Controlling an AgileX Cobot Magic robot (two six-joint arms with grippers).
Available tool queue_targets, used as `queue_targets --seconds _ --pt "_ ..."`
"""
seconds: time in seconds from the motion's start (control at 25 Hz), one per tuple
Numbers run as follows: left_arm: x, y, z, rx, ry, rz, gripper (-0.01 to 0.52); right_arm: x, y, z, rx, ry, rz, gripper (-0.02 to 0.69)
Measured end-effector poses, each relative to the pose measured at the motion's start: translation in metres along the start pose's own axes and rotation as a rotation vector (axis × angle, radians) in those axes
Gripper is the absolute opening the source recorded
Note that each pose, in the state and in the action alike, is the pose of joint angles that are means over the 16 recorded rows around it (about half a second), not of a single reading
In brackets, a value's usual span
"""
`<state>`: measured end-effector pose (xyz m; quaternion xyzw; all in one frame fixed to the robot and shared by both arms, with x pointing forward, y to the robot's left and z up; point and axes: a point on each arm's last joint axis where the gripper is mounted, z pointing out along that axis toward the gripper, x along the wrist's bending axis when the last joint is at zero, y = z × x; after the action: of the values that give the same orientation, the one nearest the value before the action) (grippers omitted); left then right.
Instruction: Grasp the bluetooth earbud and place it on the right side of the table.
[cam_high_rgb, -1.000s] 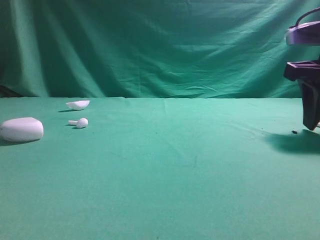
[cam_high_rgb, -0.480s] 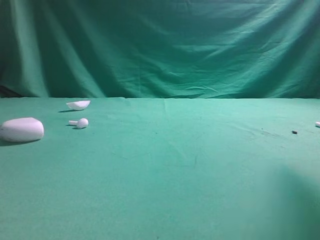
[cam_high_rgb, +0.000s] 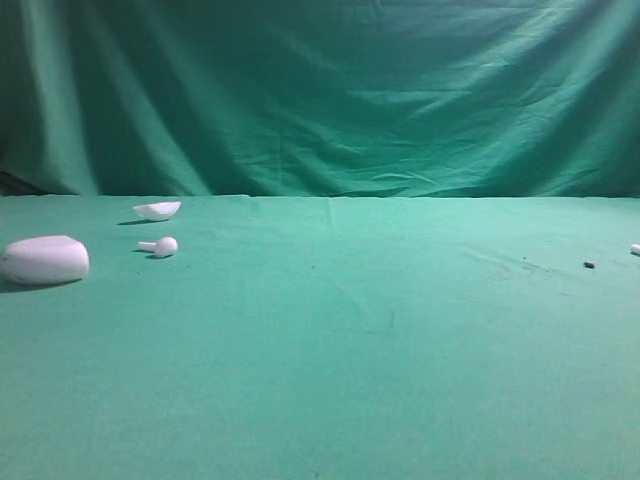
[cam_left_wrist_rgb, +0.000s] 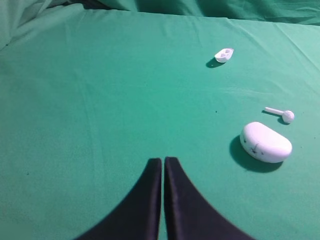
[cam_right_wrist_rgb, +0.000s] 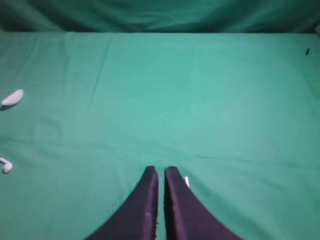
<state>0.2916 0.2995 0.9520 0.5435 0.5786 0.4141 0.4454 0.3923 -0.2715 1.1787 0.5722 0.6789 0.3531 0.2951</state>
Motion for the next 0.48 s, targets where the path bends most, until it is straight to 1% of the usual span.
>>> queue_targets --seconds 0.08,0.24,0.48 --pt "0.000 0.000 0.000 0.000 0.000 0.000 0.000 0.000 -0.011 -0.020 -0.044 0.000 -0.009 0.007" --pt "0.000 0.000 0.000 0.000 0.000 0.000 0.000 0.000 -0.040 -0.050 -0.131 -0.001 -0.028 0.000" --pt "0.000 0.000 0.000 0.000 0.000 0.000 0.000 0.000 -0.091 -0.070 -0.274 -0.002 -0.028 0.000"
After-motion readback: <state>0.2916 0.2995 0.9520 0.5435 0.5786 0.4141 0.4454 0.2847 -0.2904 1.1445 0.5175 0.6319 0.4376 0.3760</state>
